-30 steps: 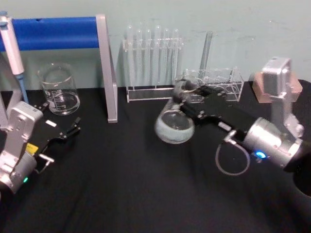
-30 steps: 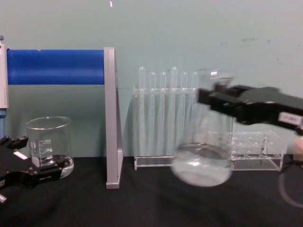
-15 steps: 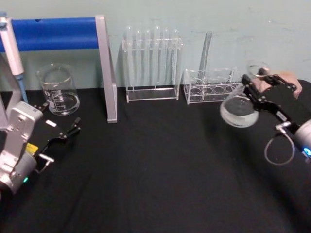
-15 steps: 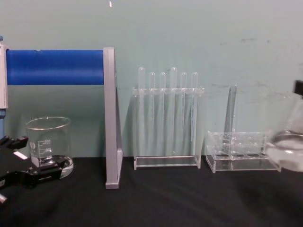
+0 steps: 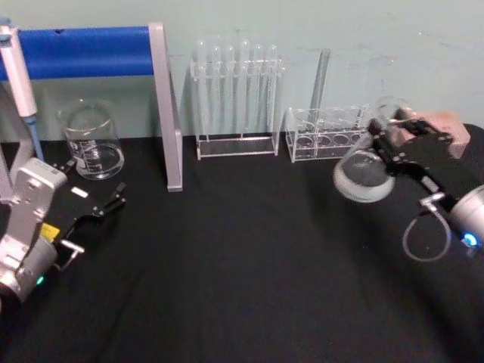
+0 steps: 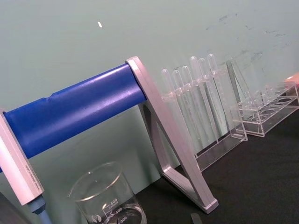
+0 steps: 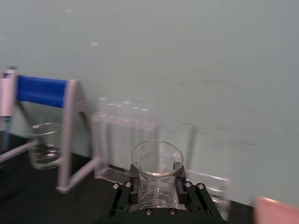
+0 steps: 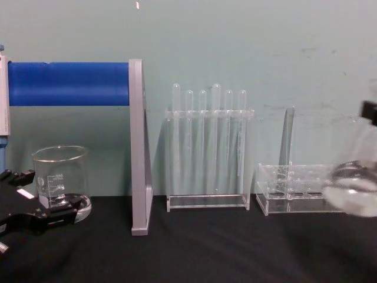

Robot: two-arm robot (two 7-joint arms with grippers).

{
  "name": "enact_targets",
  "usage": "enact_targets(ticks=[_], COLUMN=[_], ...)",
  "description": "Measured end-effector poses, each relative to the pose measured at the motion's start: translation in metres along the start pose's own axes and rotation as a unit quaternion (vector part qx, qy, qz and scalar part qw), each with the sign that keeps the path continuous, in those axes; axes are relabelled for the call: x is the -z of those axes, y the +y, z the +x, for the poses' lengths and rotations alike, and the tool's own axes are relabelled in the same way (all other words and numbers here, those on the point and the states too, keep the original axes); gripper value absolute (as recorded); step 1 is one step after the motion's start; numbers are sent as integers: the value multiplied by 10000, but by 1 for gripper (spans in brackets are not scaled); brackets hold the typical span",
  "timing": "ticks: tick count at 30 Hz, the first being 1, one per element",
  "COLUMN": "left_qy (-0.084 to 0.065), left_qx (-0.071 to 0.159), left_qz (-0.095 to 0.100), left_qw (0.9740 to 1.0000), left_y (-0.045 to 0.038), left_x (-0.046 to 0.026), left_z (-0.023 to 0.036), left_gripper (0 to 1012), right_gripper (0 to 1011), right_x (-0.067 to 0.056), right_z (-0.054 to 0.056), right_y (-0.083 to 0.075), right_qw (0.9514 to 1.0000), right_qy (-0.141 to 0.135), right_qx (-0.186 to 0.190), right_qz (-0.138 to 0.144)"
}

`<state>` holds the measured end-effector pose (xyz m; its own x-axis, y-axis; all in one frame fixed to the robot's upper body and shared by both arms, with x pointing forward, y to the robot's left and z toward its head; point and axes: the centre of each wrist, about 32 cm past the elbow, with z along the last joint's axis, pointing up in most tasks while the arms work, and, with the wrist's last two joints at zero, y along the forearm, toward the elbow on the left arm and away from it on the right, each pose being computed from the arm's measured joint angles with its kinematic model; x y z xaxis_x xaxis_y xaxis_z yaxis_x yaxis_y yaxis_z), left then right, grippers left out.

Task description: Grasp the erlenmeyer flask with one hand, shake it three times, then place it back.

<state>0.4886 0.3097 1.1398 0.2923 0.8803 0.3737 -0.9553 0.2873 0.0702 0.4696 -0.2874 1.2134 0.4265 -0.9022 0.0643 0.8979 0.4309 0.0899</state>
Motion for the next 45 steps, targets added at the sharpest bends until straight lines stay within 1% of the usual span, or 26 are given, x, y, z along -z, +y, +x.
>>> enact_targets(ticks=[4, 7, 10, 11, 14, 15, 16, 17, 20, 21, 23, 24, 25, 28, 31, 34, 35, 36, 37, 39, 40, 41, 42, 43, 44, 45], left_qy=[0, 0, 0, 0, 0, 0, 0, 0, 0, 0, 0, 0, 0, 0, 0, 0, 0, 0, 0, 0, 0, 0, 0, 0, 0, 0], left_qx=[0, 0, 0, 0, 0, 0, 0, 0, 0, 0, 0, 0, 0, 0, 0, 0, 0, 0, 0, 0, 0, 1, 0, 0, 0, 0], left_qz=[0, 0, 0, 1, 0, 0, 0, 0, 1, 0, 0, 0, 1, 0, 1, 0, 1, 0, 1, 0, 0, 0, 0, 1, 0, 0], left_qw=[10000, 10000, 10000, 10000, 10000, 10000, 10000, 10000, 10000, 10000, 10000, 10000, 10000, 10000, 10000, 10000, 10000, 10000, 10000, 10000, 10000, 10000, 10000, 10000, 10000, 10000], left_y=[0, 0, 0, 0, 0, 0, 0, 0, 0, 0, 0, 0, 0, 0, 0, 0, 0, 0, 0, 0, 0, 0, 0, 0, 0, 0], left_x=[0, 0, 0, 0, 0, 0, 0, 0, 0, 0, 0, 0, 0, 0, 0, 0, 0, 0, 0, 0, 0, 0, 0, 0, 0, 0], left_z=[0, 0, 0, 0, 0, 0, 0, 0, 0, 0, 0, 0, 0, 0, 0, 0, 0, 0, 0, 0, 0, 0, 0, 0, 0, 0], left_gripper=[1001, 1001, 1001, 1001, 1001, 1001, 1001, 1001, 1001, 1001, 1001, 1001, 1001, 1001, 1001, 1001, 1001, 1001, 1001, 1001, 1001, 1001, 1001, 1001, 1001, 1001], right_gripper=[448, 448, 448, 448, 448, 448, 448, 448, 448, 448, 448, 448, 448, 448, 448, 448, 448, 448, 448, 448, 448, 448, 448, 448, 448, 448], right_x=[7, 20, 32, 34, 40, 44, 45, 45, 46, 46, 46, 46, 47, 48, 50, 52, 55, 55, 55, 58, 56, 56, 57, 59, 56, 55], right_z=[-74, -185, -263, -316, -397, -452, -477, -523, -577, -607, -637, -637, -651, -658, -645, -602, -574, -557, -524, -483, -441, -441, -394, -370, -318, -292], right_y=[97, 231, 311, 364, 440, 488, 510, 551, 599, 627, 659, 659, 671, 684, 680, 662, 645, 635, 611, 581, 550, 550, 511, 490, 446, 418], right_qw=[9993, 9960, 9922, 9889, 9831, 9784, 9760, 9715, 9656, 9622, 9582, 9582, 9565, 9552, 9562, 9600, 9630, 9648, 9683, 9723, 9764, 9764, 9806, 9826, 9864, 9884], right_qy=[24, 57, 75, 87, 108, 122, 127, 135, 150, 162, 175, 175, 185, 199, 202, 199, 198, 199, 197, 195, 191, 191, 189, 185, 171, 161], right_qx=[-373, -897, -1240, -1481, -1830, -2065, -2174, -2367, -2596, -2718, -2856, -2856, -2911, -2953, -2920, -2792, -2686, -2623, -2488, -2329, -2148, -2148, -1948, -1846, -1631, -1508], right_qz=[12, 20, 14, 19, 26, 33, 40, 54, 70, 81, 86, 86, 88, 90, 92, 87, 80, 81, 82, 75, 76, 76, 75, 72, 72, 69])
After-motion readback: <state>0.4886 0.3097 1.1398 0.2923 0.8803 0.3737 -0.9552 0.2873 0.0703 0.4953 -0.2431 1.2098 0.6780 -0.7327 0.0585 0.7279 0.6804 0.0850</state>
